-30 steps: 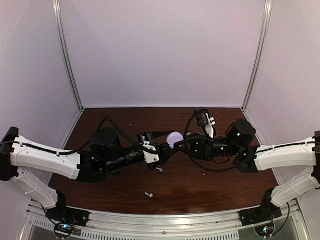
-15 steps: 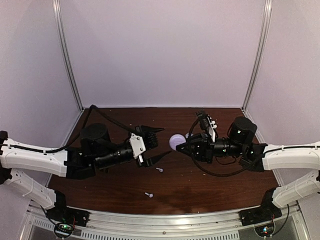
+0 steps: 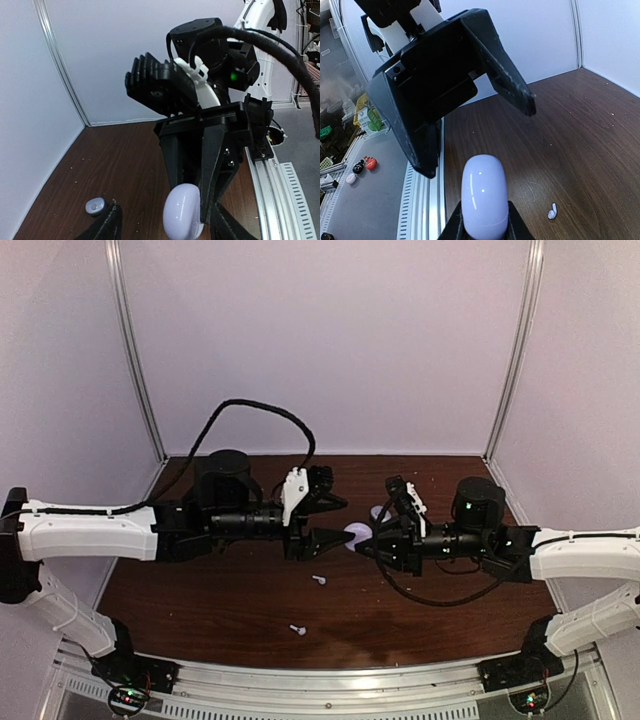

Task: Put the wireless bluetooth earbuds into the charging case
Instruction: Pass from the left arm to the right, then open the charging case.

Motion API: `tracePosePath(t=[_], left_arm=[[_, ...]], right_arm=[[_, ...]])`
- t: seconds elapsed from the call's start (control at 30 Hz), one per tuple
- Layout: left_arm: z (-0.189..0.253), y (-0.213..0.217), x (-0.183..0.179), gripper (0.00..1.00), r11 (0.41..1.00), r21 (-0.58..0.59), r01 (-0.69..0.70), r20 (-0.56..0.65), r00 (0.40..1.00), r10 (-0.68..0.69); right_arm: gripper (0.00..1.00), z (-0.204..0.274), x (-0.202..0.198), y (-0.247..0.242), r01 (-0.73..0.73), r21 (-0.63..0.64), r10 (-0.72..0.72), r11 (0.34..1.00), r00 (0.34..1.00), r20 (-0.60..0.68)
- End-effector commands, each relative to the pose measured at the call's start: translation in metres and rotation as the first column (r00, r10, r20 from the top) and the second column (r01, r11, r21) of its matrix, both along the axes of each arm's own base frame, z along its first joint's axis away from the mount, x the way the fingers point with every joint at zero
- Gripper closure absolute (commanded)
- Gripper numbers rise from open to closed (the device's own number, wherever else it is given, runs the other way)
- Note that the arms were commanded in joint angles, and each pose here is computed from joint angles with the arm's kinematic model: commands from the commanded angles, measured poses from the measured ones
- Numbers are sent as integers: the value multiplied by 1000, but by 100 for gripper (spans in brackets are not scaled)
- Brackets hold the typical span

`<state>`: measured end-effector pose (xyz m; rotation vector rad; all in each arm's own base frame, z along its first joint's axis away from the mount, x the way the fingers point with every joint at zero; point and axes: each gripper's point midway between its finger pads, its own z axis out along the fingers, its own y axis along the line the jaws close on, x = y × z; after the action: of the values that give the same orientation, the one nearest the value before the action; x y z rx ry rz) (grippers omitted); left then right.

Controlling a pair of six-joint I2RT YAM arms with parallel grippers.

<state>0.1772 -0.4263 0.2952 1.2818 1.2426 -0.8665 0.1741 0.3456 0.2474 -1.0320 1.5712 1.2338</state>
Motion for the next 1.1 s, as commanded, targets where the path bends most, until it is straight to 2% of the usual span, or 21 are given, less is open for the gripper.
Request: tracePosePath(t=[0.0,0.27,0.6,1.07], left_arm=[[-4,-13,-7,39,998,8,69,-69,995,-68],[-12,-16,9,44,999,30,11,-90,996,-8],[2,3,30,50,997,-33,-65,-107,992,61],[-2,12,36,48,996,-31,-81,-115,990,77]], right_arm=[[97,16,3,0,10,11,-11,1000,998,64],[97,16,-7,0,-20,13,19,1000,996,86],[100,9,-21,3,-70,-13,71,997,991,113],[100,10,-24,-1,-50,-8,50,999,985,163]])
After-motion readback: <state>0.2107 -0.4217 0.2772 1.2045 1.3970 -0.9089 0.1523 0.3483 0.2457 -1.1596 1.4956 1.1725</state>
